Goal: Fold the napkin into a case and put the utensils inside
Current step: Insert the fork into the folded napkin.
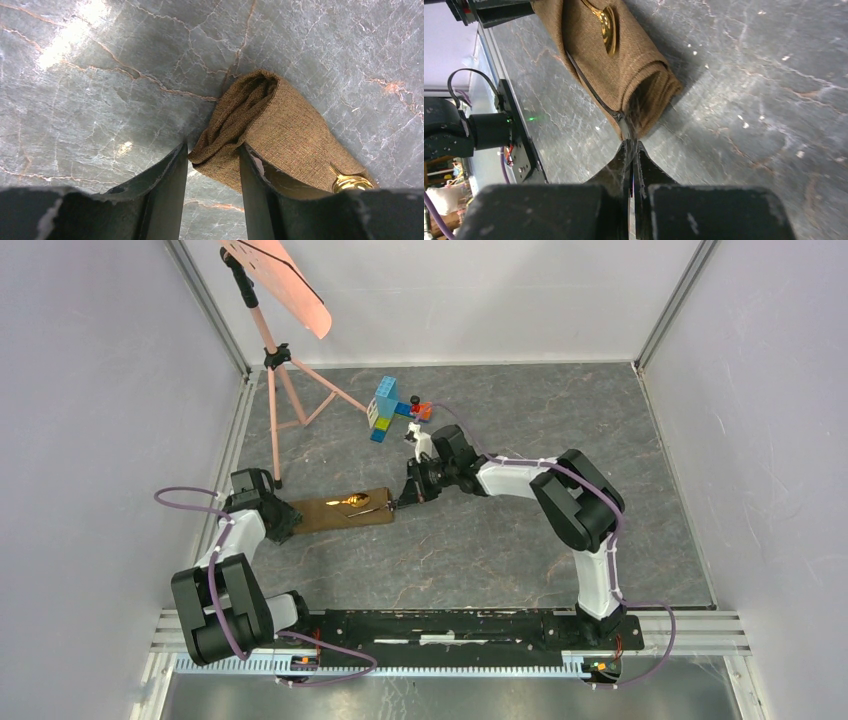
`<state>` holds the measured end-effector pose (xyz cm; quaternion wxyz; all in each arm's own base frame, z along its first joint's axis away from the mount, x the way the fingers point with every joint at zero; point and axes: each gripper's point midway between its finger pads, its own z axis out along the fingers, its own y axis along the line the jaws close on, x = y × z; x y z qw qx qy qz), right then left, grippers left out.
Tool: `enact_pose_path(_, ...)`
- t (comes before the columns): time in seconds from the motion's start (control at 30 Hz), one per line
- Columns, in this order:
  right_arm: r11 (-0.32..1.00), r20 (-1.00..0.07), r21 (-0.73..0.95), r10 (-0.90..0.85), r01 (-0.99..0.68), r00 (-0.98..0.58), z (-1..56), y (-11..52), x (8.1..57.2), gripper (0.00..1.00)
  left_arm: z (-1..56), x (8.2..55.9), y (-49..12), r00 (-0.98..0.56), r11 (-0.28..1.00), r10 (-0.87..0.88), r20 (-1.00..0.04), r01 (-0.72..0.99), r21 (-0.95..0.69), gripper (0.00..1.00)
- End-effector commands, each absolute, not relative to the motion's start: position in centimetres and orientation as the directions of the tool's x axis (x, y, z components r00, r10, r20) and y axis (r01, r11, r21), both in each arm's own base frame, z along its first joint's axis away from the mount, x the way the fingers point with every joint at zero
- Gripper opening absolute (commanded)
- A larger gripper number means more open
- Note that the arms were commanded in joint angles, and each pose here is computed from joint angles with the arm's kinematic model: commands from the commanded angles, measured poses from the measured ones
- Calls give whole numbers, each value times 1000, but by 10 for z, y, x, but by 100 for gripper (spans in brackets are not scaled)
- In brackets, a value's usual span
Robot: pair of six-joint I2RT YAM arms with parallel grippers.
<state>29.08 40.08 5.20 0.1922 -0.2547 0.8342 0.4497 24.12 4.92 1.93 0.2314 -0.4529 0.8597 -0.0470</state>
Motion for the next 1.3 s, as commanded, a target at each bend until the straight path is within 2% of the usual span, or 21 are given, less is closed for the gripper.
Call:
enact_pose_path(0.0,435,-588,671,-180,-600,-789,76,434,299,0,16,240,45,-467,564,-819,-335,-765,-312,49)
enact_pose_path(0.67,425,-527,745,-98,-514,-844,67,500,292,0,26,244,44,-469,583,-805,-364,-737,-340,48)
enact_pose_path(0.9,451,-529,736,-83,-505,-844,64,500,292,1,60,253,54,-423,607,-775,-469,-704,-369,58)
enact_pose_path(1.1,444,-507,763,-37,-469,-861,62,507,284,8,68,261,45,-442,634,-764,-471,-648,-421,59)
enact_pose_path(1.27,466,-537,731,-59,-499,-841,65,502,282,28,83,270,37,-455,670,-739,-497,-578,-466,61)
